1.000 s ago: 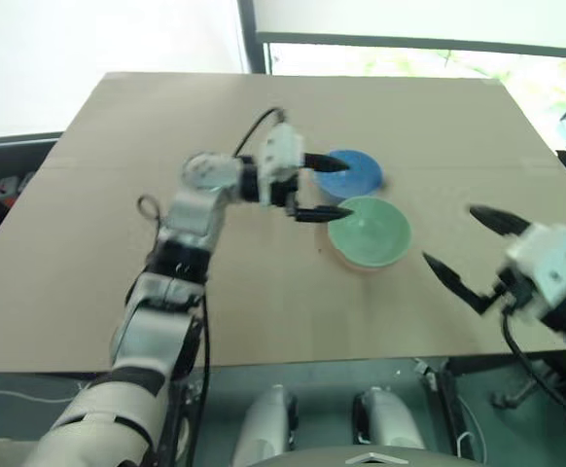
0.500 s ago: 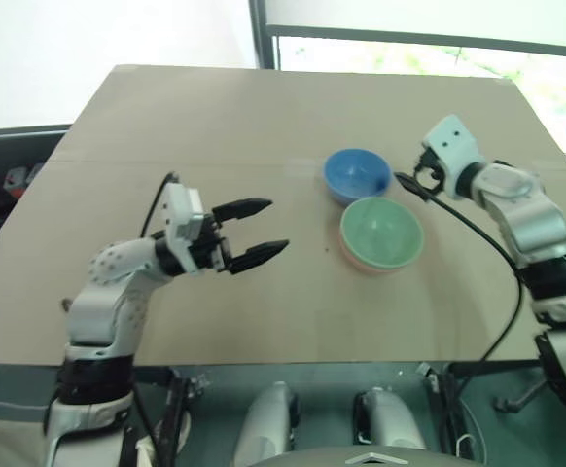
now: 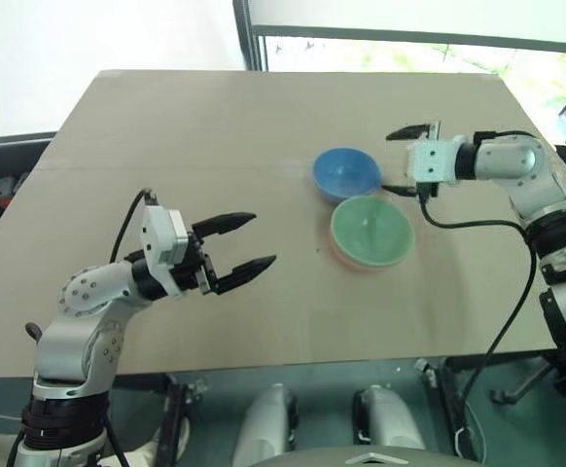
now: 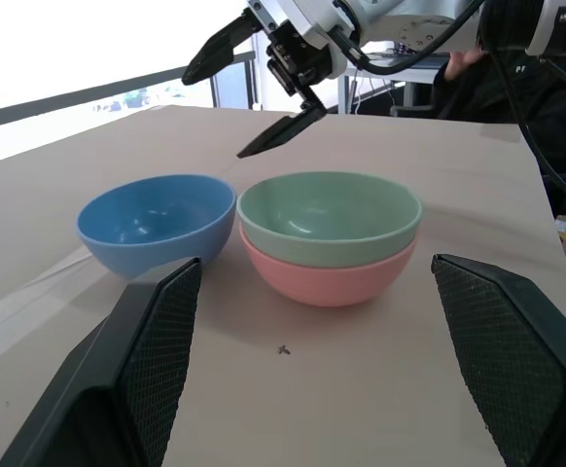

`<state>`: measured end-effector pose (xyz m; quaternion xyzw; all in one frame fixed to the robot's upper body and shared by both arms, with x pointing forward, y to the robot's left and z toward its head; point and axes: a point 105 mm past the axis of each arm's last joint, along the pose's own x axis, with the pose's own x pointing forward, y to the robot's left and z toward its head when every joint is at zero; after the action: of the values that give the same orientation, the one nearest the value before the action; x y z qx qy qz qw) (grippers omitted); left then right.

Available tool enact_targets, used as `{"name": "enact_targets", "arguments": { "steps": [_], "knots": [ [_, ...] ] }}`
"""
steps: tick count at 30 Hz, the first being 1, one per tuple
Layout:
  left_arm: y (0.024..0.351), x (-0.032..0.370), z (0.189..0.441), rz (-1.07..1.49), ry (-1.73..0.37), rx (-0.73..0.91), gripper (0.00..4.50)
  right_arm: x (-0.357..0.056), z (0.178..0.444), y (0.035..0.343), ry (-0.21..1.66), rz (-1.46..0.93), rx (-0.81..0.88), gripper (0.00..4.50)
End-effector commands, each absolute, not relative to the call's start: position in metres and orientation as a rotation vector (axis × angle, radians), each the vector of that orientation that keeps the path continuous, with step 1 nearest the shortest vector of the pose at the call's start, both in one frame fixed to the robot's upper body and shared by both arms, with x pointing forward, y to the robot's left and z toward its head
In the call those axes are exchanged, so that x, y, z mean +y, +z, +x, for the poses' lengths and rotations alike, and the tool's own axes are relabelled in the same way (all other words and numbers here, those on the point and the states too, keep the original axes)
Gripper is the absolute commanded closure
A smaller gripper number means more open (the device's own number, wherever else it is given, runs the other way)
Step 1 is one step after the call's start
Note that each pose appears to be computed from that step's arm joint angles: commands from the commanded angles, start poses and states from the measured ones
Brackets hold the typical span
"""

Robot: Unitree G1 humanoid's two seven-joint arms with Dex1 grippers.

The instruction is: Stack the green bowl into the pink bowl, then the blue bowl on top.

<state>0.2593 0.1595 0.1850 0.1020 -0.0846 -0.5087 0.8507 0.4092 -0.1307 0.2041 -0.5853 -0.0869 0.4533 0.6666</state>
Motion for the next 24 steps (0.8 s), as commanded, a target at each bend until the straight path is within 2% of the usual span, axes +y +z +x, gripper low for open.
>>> {"name": "enact_targets", "arguments": {
  "steps": [1, 5, 13, 16, 24],
  "knots": [
    [0.197, 0.155, 0.254, 0.254, -1.084, -0.233, 0.51, -0.115, 0.41, 0.195, 1.05, -1.475, -0.264, 0.0],
    [0.201, 0.154, 0.255, 0.259, -1.076, -0.244, 0.51, -0.107, 0.423, 0.177, 1.002, -1.655, -0.276, 0.0],
    [0.206, 0.161, 0.25, 0.241, -1.039, -0.248, 0.51, -0.107, 0.436, 0.174, 0.92, -1.782, -0.298, 0.0],
    [0.207, 0.161, 0.245, 0.219, -1.05, -0.247, 0.48, -0.108, 0.436, 0.173, 0.928, -1.775, -0.286, 0.66],
    [0.209, 0.163, 0.24, 0.177, -1.103, -0.223, 0.48, -0.103, 0.434, 0.169, 0.952, -1.772, -0.295, 3.97]
  ]
}}
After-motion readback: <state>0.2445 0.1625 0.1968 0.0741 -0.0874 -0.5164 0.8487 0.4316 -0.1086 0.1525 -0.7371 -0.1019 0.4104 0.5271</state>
